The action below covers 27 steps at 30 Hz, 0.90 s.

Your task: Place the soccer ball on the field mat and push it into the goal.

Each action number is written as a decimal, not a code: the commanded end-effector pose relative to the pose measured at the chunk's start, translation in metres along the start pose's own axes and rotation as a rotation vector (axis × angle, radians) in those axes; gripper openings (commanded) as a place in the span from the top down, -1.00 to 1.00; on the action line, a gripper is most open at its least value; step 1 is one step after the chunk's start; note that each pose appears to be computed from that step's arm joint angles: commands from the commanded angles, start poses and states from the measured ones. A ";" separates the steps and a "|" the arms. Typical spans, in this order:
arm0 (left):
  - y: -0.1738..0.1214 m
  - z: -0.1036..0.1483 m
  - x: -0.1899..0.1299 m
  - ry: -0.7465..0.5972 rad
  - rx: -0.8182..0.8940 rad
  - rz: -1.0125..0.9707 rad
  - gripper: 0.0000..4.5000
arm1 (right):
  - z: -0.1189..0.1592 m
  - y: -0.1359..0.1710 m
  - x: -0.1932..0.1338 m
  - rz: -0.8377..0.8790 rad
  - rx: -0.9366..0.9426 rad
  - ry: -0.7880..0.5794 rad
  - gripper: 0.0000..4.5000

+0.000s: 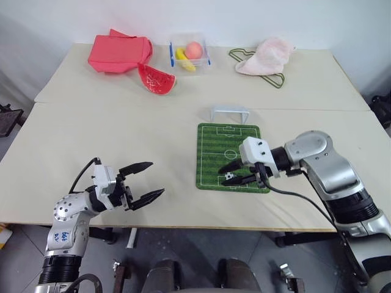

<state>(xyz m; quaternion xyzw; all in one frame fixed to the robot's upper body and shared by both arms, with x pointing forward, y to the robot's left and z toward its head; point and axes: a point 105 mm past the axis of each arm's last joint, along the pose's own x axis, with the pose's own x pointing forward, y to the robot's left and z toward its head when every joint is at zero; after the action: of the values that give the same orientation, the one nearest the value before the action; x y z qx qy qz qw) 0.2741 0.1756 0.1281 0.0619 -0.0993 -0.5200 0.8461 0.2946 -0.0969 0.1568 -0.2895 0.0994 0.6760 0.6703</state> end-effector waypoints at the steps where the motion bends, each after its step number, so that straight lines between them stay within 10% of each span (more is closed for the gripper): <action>1: 0.000 0.006 0.000 -0.007 0.032 -0.015 -1.00 | -0.004 0.000 0.005 -0.016 0.011 -0.007 0.98; 13: 0.005 0.013 0.002 -0.013 0.049 -0.045 -1.00 | -0.039 -0.049 0.002 -0.195 0.084 0.019 0.98; 18: 0.025 0.029 0.006 -0.047 0.085 -0.026 -1.00 | 0.007 -0.126 -0.062 -0.604 0.014 -0.092 0.98; 27: 0.035 0.035 -0.003 -0.058 0.095 0.013 -1.00 | 0.016 -0.121 -0.099 -0.691 0.012 -0.148 0.98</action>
<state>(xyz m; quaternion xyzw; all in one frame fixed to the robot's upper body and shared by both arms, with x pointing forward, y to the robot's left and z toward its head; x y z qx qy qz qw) 0.2996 0.1875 0.1580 0.0791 -0.1307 -0.5151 0.8434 0.4075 -0.1551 0.2256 -0.2495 -0.0111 0.4362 0.8645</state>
